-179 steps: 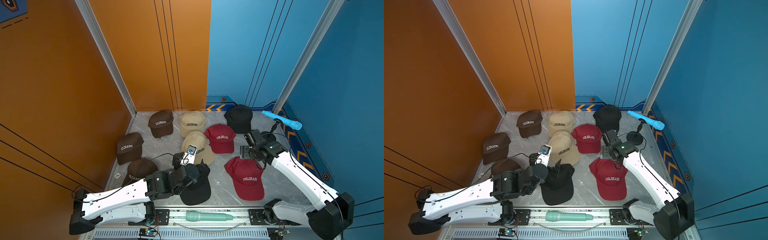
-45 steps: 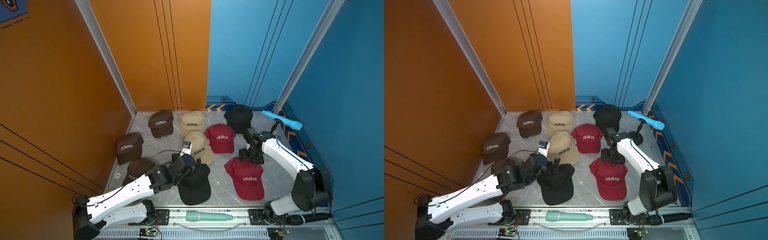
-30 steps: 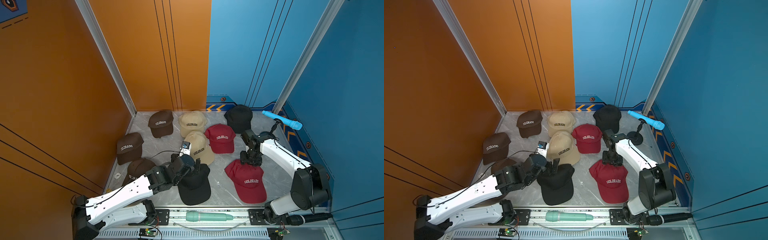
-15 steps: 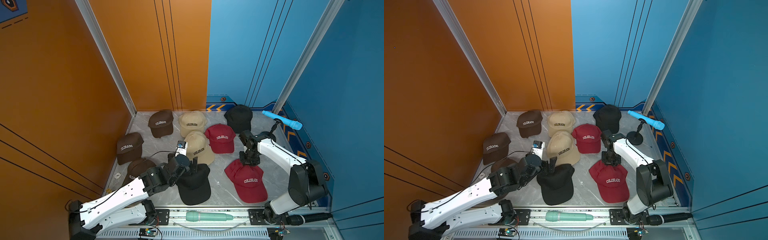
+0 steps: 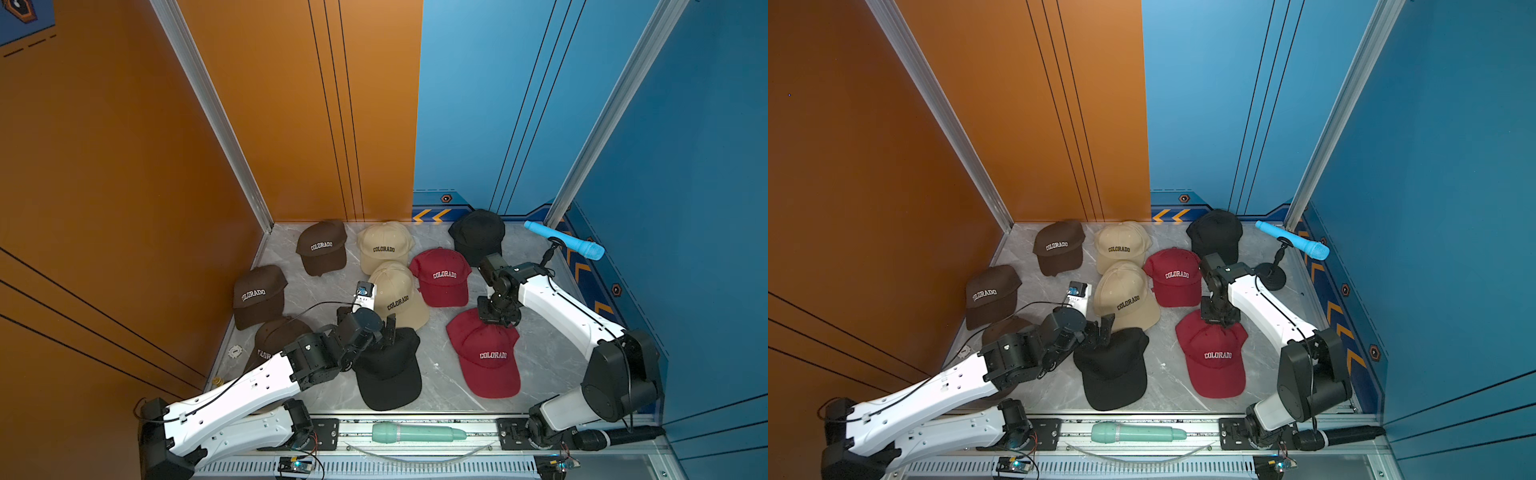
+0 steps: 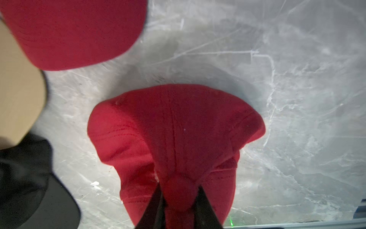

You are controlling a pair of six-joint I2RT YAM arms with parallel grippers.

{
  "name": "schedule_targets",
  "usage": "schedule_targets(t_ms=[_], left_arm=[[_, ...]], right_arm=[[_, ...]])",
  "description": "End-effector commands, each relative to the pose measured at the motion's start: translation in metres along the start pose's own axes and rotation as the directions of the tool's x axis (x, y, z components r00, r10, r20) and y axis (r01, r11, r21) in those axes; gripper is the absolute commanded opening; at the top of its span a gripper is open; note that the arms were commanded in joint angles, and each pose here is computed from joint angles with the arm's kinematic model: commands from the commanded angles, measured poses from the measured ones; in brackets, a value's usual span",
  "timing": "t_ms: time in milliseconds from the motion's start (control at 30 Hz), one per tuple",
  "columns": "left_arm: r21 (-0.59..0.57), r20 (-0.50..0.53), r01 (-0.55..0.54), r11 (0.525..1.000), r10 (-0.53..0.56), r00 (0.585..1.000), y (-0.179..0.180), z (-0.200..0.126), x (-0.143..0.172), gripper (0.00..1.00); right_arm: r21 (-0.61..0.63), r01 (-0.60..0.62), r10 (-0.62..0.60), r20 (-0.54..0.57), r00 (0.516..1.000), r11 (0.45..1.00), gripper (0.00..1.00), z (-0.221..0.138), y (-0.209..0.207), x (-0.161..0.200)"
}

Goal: Stack the baseball caps by color
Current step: Pick up the baseball cap from the center of the board.

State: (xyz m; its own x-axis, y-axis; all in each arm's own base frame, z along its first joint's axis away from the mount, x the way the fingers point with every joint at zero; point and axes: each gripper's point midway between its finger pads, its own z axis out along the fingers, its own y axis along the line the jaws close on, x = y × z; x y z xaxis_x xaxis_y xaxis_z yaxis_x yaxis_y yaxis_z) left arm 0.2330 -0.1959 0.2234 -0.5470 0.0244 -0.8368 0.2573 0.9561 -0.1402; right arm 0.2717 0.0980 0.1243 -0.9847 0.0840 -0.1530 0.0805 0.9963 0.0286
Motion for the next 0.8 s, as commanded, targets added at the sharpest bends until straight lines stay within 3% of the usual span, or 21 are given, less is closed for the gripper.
schedule_targets(t_ms=[0,467,767], left_arm=[[0.009,0.004,-0.005,1.0,0.005,1.0,-0.002,0.002,-0.003,0.98],[0.024,0.002,-0.008,1.0,0.008,1.0,-0.007,0.005,-0.005,0.98],[0.014,-0.002,-0.018,1.0,0.018,1.0,-0.008,0.008,-0.009,0.98]], right_arm=[[0.003,-0.009,0.009,0.061,0.998,1.0,0.24,-0.03,0.001,-0.007],[-0.103,0.043,-0.01,0.306,0.952,0.994,0.21,-0.098,0.036,-0.085],[-0.164,0.105,-0.025,0.431,0.902,0.981,0.22,-0.099,0.075,-0.158]])
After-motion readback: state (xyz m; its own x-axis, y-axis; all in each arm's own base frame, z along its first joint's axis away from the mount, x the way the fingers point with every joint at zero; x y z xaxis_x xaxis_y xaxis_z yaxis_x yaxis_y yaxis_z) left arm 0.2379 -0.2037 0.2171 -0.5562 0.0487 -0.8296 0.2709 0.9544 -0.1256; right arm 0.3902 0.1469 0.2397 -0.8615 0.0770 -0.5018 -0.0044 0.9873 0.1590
